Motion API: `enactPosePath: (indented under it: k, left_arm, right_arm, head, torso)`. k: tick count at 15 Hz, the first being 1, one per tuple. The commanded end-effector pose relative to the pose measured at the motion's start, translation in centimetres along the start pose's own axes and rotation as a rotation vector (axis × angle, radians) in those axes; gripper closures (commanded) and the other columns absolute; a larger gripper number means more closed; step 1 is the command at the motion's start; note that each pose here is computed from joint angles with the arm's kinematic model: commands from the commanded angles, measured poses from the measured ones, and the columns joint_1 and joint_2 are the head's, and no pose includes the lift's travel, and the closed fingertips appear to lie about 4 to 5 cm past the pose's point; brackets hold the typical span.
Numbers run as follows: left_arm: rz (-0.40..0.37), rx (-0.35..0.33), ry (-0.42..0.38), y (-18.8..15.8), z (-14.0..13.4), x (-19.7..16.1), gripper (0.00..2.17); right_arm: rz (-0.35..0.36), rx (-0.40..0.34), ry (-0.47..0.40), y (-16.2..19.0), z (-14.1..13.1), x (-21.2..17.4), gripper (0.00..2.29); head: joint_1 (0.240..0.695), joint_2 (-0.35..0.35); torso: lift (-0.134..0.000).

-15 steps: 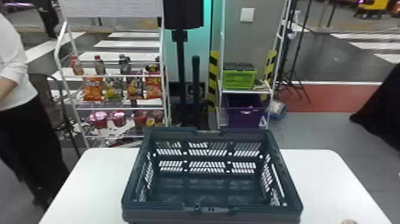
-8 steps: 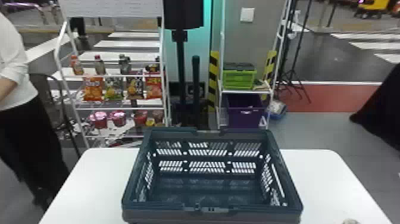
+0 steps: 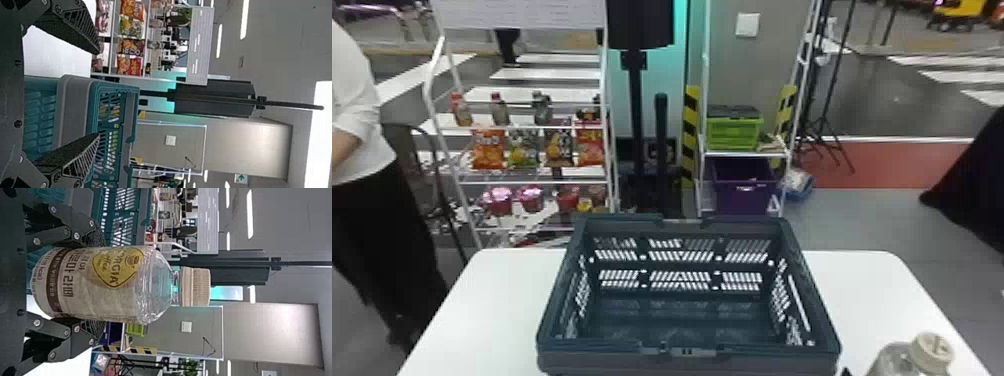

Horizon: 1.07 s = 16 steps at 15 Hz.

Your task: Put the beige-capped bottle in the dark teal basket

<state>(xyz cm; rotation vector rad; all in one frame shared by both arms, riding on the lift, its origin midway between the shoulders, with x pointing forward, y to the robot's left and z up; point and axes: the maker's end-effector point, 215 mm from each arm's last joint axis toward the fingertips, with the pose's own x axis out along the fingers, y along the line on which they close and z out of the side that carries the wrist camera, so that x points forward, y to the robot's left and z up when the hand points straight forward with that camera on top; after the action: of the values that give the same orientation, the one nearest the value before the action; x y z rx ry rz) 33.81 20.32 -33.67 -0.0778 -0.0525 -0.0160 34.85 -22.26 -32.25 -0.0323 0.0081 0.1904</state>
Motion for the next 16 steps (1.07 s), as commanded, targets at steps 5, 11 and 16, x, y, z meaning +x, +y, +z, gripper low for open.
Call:
enactPosePath:
  k: [5,11,16]
  left_arm:
    - [-0.003,0.002,0.005,-0.1,-0.1,-0.3,0.15]
    - [-0.003,0.002,-0.003,0.0,-0.2,-0.9,0.15]
    - [0.004,-0.009,-0.020,0.4,-0.3,-1.4,0.15]
  right_arm:
    - [0.007,-0.005,0.071,-1.4,0.9,5.2,2.13]
    - [0.058,0.054,0.188,1.9,0.6,12.1,2.13]
    - [0.134,0.022,0.441,8.7,-2.3,17.2,2.13]
  head:
    - [0.499,0.000]
    - [0.499,0.000]
    - [0.499,0.000]
  torso:
    - [0.000]
    - [0.000]
    - [0.000]
